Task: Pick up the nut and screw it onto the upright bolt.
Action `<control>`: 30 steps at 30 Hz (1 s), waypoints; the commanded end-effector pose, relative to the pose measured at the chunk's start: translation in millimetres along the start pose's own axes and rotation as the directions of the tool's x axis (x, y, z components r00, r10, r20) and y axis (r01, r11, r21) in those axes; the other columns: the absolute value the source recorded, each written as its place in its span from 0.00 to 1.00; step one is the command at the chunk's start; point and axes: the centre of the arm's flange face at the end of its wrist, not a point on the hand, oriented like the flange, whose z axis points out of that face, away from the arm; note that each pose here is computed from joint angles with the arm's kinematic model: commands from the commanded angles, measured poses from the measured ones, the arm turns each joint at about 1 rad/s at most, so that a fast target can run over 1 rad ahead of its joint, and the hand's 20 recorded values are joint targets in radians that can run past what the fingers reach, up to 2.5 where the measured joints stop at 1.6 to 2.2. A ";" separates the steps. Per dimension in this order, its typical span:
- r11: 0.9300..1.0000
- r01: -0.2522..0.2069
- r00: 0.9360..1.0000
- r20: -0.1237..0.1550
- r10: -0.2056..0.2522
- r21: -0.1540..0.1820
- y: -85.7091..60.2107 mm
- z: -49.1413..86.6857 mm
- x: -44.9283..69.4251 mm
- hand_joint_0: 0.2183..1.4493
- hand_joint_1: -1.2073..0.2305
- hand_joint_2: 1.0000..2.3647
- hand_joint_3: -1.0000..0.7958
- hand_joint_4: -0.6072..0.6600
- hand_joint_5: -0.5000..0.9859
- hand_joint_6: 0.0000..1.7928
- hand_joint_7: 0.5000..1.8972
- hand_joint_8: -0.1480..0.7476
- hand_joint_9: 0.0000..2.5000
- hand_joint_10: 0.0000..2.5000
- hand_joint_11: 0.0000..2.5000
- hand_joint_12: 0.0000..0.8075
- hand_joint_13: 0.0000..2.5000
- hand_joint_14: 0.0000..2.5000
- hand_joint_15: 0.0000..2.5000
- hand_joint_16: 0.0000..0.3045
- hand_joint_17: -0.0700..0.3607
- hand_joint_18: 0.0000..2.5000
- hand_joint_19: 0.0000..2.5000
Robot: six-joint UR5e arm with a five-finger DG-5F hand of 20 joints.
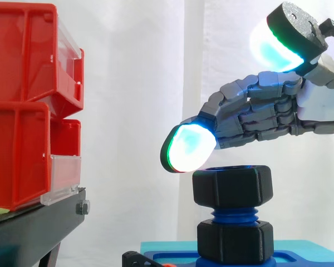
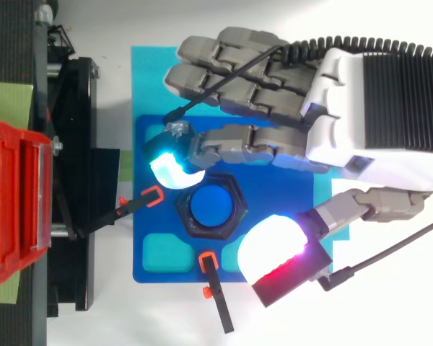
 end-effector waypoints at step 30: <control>1.000 0.001 1.000 -0.001 -0.001 0.002 -9.2 -4.1 8.2 0.20 0.82 0.00 0.28 0.58 0.33 0.28 0.46 0.42 0.20 0.00 0.00 0.42 0.10 0.00 0.00 0.17 0.43 0.01 0.01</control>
